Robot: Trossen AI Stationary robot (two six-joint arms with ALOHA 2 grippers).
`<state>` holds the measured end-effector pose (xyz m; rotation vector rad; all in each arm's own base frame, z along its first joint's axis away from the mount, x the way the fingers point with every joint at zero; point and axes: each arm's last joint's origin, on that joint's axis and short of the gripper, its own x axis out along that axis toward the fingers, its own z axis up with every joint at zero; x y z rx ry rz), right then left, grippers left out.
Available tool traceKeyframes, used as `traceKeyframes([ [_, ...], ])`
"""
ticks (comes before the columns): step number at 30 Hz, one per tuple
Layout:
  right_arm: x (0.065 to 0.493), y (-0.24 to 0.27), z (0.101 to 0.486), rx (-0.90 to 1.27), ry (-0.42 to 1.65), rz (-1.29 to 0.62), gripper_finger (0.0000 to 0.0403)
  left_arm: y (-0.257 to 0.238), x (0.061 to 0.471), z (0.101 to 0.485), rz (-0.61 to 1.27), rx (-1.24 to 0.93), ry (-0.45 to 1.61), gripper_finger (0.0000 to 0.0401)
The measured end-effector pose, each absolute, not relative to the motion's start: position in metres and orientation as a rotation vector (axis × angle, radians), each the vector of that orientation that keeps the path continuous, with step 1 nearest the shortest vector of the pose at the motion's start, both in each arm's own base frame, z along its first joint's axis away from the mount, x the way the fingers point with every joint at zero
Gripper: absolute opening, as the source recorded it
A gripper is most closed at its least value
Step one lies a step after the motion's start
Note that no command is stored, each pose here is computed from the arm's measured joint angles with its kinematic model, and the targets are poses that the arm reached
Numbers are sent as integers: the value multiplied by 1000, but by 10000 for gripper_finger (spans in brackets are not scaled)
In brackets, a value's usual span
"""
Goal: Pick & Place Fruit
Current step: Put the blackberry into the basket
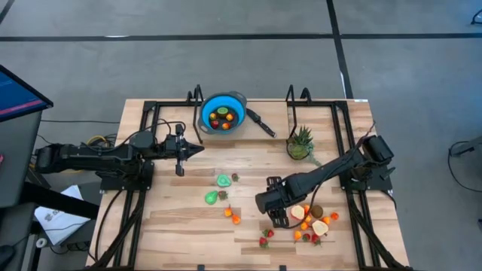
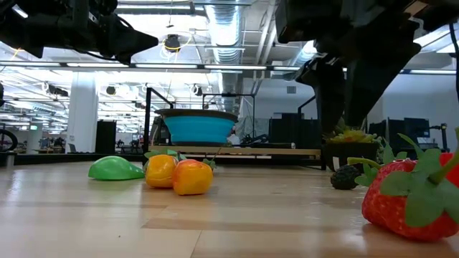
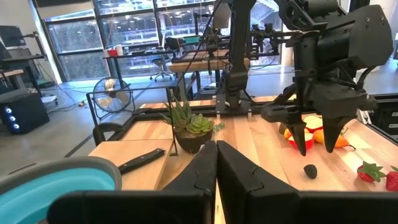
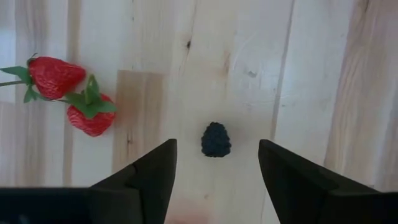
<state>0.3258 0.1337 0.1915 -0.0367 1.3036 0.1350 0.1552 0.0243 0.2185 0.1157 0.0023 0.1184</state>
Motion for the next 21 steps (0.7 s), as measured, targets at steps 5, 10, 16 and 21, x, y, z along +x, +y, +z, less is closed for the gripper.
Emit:
traceKeyframes([
  [5,327,134,192,1,1298,110,209,24,155,219,119,116,2,2],
  [10,327,135,192,7,1294,106,208,24,155,219,119,116,2,2],
  [16,325,134,177,38,1268,96,212,24,155,219,118,116,2,2],
  [21,323,133,174,45,1276,87,207,24,155,218,118,116,3,2],
])
